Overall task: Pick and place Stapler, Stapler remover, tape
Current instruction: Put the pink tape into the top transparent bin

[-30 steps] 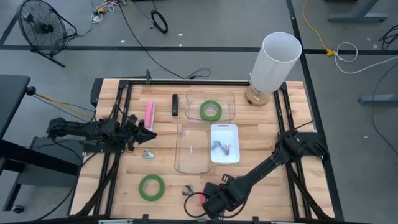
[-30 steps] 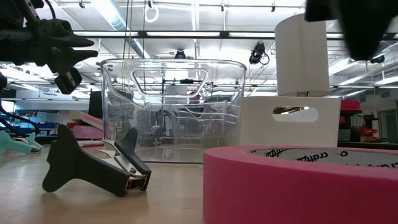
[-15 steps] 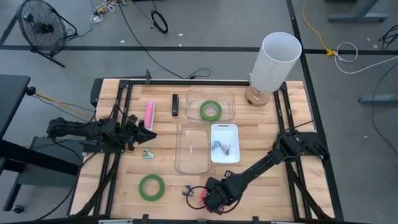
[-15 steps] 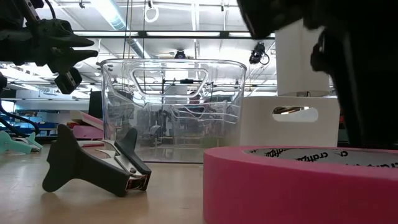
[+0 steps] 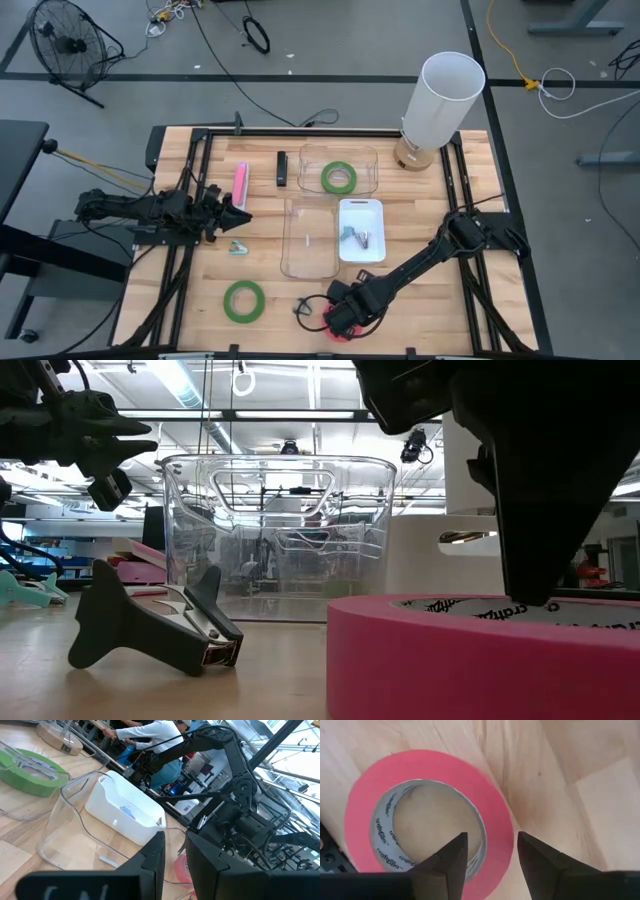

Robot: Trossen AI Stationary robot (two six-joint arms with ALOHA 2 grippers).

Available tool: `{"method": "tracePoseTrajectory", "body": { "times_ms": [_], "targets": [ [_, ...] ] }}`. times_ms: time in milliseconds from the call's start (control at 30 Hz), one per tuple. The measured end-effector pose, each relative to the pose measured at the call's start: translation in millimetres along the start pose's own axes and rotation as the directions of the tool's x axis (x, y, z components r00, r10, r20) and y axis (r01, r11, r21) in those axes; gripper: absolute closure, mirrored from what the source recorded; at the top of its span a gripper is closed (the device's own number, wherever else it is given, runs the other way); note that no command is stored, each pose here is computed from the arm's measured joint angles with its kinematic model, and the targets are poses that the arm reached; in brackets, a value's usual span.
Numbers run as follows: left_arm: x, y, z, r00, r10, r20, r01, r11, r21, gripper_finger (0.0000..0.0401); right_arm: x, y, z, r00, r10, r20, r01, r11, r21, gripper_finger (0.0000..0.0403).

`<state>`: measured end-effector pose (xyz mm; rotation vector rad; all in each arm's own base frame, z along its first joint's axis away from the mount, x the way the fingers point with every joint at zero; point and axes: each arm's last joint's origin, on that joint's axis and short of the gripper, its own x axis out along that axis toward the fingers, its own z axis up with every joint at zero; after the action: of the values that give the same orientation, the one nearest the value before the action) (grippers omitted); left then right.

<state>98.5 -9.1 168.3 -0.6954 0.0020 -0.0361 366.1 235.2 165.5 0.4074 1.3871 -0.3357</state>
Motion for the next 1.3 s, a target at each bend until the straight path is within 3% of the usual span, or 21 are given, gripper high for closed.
{"method": "tracePoseTrajectory", "body": {
  "times_ms": [267, 467, 567, 700, 900, 1300],
  "targets": [
    [0, 0, 0, 1.000, 0.000, 0.000, 0.000, 1.000, 0.000, 0.0323, 2, 0, 0, 1.000, -0.008, 0.019, 0.008, 1.000, 0.006, 0.0229],
    [0, 0, 0, 1.000, 0.000, 0.000, 0.000, 1.000, 0.000, 0.0323, 23, -7, -5, 1.000, -0.013, 0.010, 0.013, 1.000, 0.013, 0.0231],
    [0, 0, 0, 1.000, 0.000, 0.000, 0.000, 1.000, 0.000, 0.0323, 26, -10, -6, 1.000, -0.001, 0.002, 0.001, 1.000, 0.017, 0.0255],
    [0, 0, 0, 1.000, 0.000, 0.000, 0.000, 1.000, 0.000, 0.0323, 25, -11, -7, 1.000, 0.003, -0.015, -0.003, 1.000, 0.010, 0.0336],
    [0, 0, 0, 1.000, 0.000, 0.000, 0.000, 1.000, 0.001, 0.0323, 18, -14, -6, 0.999, 0.014, -0.037, -0.013, 1.000, 0.014, 0.0344],
    [0, 0, 0, 1.000, 0.000, 0.000, 0.000, 1.000, 0.002, 0.0323, -52, -16, 0, 1.000, 0.004, -0.021, -0.004, 1.000, 0.009, 0.0344]
  ]
}}
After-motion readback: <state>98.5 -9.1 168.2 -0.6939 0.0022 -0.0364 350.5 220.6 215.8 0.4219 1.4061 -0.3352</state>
